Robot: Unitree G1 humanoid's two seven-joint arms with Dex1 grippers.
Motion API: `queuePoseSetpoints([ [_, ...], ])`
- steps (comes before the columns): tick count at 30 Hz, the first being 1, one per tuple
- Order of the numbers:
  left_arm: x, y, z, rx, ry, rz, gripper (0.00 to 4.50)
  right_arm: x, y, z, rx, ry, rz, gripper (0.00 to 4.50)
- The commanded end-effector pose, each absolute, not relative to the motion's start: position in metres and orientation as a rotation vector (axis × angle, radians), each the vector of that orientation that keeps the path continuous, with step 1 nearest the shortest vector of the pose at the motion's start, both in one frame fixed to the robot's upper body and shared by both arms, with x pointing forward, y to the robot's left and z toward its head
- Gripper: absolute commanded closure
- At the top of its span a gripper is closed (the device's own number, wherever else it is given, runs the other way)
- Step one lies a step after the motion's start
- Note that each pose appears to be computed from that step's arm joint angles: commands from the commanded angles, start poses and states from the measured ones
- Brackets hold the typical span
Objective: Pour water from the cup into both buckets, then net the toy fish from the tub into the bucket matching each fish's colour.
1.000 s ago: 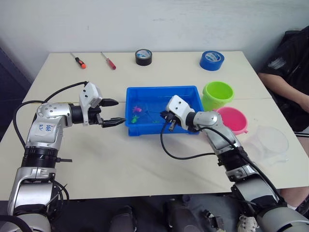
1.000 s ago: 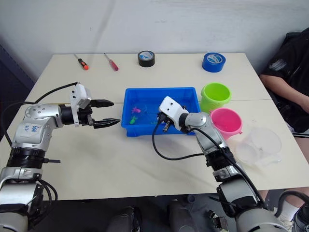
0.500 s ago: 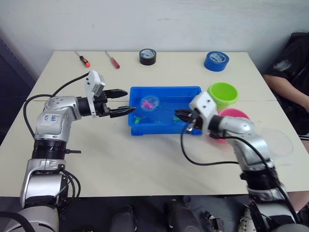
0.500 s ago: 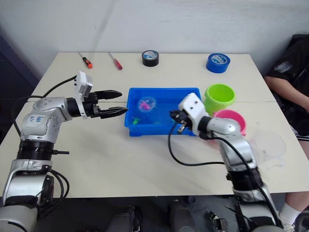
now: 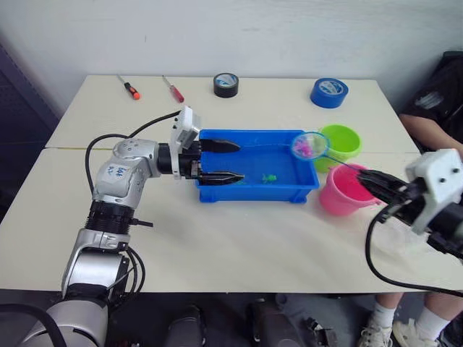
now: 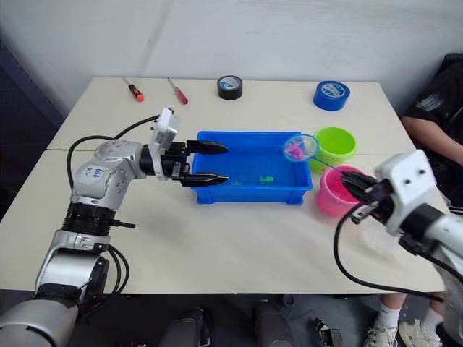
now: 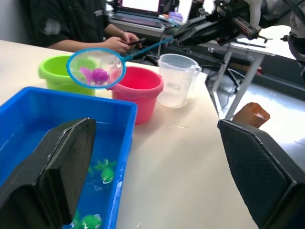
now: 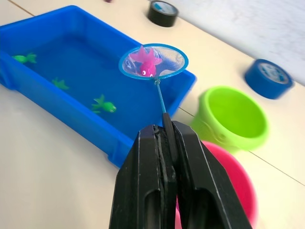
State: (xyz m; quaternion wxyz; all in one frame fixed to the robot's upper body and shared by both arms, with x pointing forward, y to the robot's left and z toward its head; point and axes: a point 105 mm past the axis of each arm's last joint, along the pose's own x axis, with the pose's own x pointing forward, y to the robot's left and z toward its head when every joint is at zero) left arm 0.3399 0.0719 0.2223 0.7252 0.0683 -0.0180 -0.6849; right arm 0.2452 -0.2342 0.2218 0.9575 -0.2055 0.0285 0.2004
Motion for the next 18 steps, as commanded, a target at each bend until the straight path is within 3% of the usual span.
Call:
queuePoseSetpoints([
  [1,0.337,0.061,0.23,0.205,-0.087,-1.572,0.02,0.222,-0.253,0.231,-0.49,0.056,0.301,4.5],
  [11,0.333,0.043,0.233,0.218,-0.134,-1.659,0.02,0.198,-0.29,0.218,-0.873,0.158,0.142,4.5],
  [18,0.339,0.045,0.228,0.227,-0.133,-1.633,0.02,0.201,-0.296,0.21,-1.469,0.22,0.221,4.5],
])
